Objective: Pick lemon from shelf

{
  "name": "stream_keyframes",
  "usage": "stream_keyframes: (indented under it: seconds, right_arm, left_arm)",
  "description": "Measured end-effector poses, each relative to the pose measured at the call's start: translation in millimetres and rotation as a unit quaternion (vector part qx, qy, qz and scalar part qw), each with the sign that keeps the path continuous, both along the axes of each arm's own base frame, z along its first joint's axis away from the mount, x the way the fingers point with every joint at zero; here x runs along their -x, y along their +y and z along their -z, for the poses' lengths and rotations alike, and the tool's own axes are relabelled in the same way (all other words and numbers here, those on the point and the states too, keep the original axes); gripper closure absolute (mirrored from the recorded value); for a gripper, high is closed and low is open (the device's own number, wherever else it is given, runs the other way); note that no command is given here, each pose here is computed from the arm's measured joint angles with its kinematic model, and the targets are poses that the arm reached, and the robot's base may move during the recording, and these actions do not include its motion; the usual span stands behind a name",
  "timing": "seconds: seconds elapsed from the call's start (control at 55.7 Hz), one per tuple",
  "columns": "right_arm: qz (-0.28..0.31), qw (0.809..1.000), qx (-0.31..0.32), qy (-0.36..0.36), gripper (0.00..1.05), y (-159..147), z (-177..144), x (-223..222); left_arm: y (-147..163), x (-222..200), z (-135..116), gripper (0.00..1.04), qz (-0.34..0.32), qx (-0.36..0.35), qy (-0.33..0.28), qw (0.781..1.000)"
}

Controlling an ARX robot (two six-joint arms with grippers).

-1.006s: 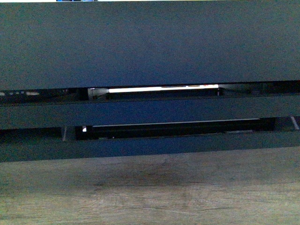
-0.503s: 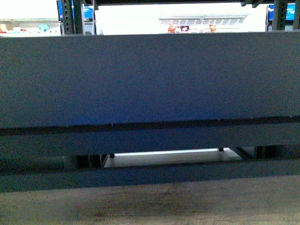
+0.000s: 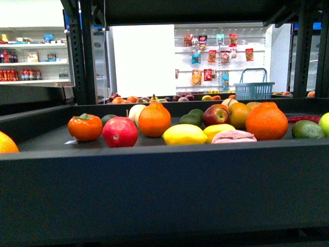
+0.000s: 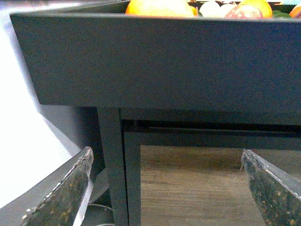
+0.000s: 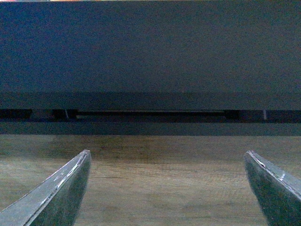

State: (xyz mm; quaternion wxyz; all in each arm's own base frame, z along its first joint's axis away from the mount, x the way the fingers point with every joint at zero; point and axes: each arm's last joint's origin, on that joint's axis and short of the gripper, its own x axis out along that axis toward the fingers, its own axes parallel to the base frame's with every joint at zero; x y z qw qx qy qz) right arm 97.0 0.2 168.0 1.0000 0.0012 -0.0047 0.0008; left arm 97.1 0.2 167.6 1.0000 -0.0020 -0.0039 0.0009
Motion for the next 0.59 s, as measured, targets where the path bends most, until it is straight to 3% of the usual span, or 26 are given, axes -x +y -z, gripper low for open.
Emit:
stream_keyframes:
  seconds: [0.593]
  right_arm:
    - [0.0,1.0,0.0,0.0,0.07,0.0,0.0,0.0]
  left_arm:
    - [0.0,0.0,-0.1,0.08,0.0,0.0,0.0,1.0]
